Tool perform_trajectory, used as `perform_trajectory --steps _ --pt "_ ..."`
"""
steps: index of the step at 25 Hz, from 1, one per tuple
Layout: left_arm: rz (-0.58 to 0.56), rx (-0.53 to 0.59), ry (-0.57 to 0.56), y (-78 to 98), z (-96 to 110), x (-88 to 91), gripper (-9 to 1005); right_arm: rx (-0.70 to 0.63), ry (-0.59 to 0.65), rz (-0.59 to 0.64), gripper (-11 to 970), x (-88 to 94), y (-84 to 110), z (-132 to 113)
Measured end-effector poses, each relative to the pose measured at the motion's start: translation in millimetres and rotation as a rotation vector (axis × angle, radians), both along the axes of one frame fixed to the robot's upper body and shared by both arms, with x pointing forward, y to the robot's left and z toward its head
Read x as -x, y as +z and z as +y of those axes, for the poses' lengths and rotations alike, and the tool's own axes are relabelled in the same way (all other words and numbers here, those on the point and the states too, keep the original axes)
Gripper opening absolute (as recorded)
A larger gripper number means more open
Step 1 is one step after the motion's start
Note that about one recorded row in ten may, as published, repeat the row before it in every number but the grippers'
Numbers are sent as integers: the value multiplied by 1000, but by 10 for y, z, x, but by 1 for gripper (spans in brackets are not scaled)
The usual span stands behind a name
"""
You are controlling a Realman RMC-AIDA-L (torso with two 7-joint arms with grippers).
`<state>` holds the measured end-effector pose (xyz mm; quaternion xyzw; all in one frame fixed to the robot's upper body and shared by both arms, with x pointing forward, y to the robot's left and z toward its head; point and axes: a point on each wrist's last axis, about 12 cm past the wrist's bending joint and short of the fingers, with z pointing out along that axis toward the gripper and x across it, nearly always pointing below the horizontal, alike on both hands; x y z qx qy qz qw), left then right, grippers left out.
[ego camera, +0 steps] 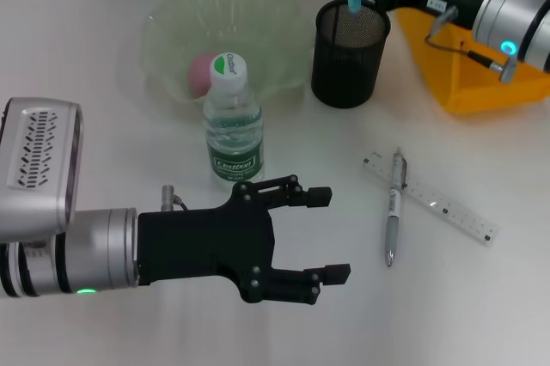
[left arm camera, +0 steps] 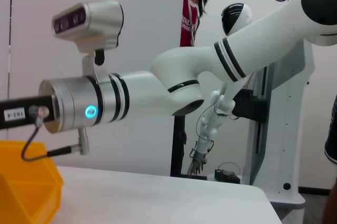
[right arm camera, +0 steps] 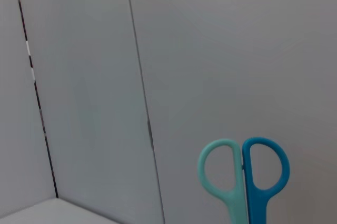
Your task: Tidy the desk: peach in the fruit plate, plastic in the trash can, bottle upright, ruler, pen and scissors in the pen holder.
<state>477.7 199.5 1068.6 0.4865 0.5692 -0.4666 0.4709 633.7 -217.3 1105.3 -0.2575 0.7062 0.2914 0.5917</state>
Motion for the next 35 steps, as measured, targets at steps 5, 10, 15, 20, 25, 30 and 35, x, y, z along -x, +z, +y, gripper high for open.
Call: perform_trajectory --steps 5,10,15,20,25,30,35 --pt "1 0 1 -3 3 3 841 25 -15 18 215 50 -127 7" --pt "-1 -2 2 -32 17 22 841 26 -26 26 216 83 -182 -5" --pt "0 -3 1 -41 20 28 842 26 -22 33 225 121 -220 -12" --pt "1 -2 2 -43 22 32 841 21 -22 38 236 158 -247 -38" --pt "2 4 1 -38 26 35 841 -87 2 -1 400 256 -154 -136" --pt "2 22 -20 -13 43 61 842 -254 53 -3 520 368 283 -493" --pt "11 24 -17 -26 68 89 842 -81 133 201 782 443 803 -605"
